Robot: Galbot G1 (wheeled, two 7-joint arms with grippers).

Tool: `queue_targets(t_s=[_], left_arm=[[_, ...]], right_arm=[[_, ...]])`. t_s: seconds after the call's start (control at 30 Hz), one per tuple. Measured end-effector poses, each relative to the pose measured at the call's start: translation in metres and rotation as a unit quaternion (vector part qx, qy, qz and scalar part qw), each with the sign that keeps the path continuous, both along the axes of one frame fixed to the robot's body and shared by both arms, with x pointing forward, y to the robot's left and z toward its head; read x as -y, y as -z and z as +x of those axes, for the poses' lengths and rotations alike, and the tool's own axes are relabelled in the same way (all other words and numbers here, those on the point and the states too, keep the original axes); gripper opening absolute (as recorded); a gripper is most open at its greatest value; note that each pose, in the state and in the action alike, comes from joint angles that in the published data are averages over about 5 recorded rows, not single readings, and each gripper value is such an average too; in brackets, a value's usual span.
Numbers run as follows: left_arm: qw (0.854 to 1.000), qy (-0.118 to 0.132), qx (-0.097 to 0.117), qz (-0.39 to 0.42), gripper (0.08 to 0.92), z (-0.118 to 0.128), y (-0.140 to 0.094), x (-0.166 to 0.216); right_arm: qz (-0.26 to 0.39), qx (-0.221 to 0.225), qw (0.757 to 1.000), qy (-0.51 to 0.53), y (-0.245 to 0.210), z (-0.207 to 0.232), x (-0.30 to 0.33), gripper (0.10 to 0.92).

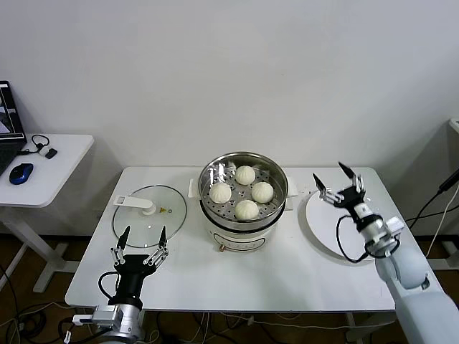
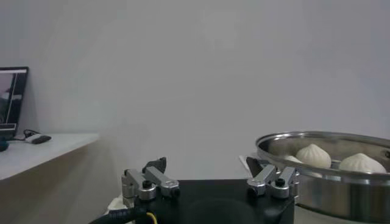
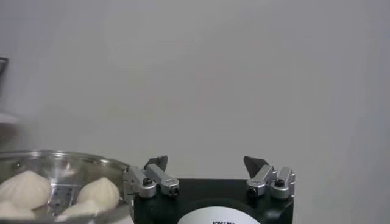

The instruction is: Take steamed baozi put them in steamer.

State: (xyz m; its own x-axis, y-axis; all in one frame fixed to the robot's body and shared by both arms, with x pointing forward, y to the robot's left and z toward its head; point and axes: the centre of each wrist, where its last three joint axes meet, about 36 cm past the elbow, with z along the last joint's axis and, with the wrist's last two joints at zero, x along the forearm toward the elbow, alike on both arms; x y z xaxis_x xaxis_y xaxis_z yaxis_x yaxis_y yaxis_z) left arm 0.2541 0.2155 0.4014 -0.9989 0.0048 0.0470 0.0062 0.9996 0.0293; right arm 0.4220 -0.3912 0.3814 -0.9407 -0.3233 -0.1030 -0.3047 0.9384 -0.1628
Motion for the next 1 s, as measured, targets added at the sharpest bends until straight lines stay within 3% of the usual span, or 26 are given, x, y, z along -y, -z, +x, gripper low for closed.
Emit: queue_targets(t_s=[0.2, 0.43, 1.0], left_arm=[[1.0, 0.001, -0.003, 0.008, 0.823, -0.001, 0.005, -0.002], [1.0, 0.0, -0.006, 0.022, 0.823, -0.005, 0.008, -0.003], [0.999, -0.007, -0.009, 0.044, 0.823, -0.004, 0.013, -0.005]], right_arm=[[0.037, -0.018, 0.998, 0.039, 0.049, -0.053, -0.009, 0.823], [0.069, -0.04, 0.995, 0.06, 0.075, -0.096, -0.023, 0.823], [0.091, -0.063, 0.991, 0.082, 0.089, -0.127, -0.03, 0.823]])
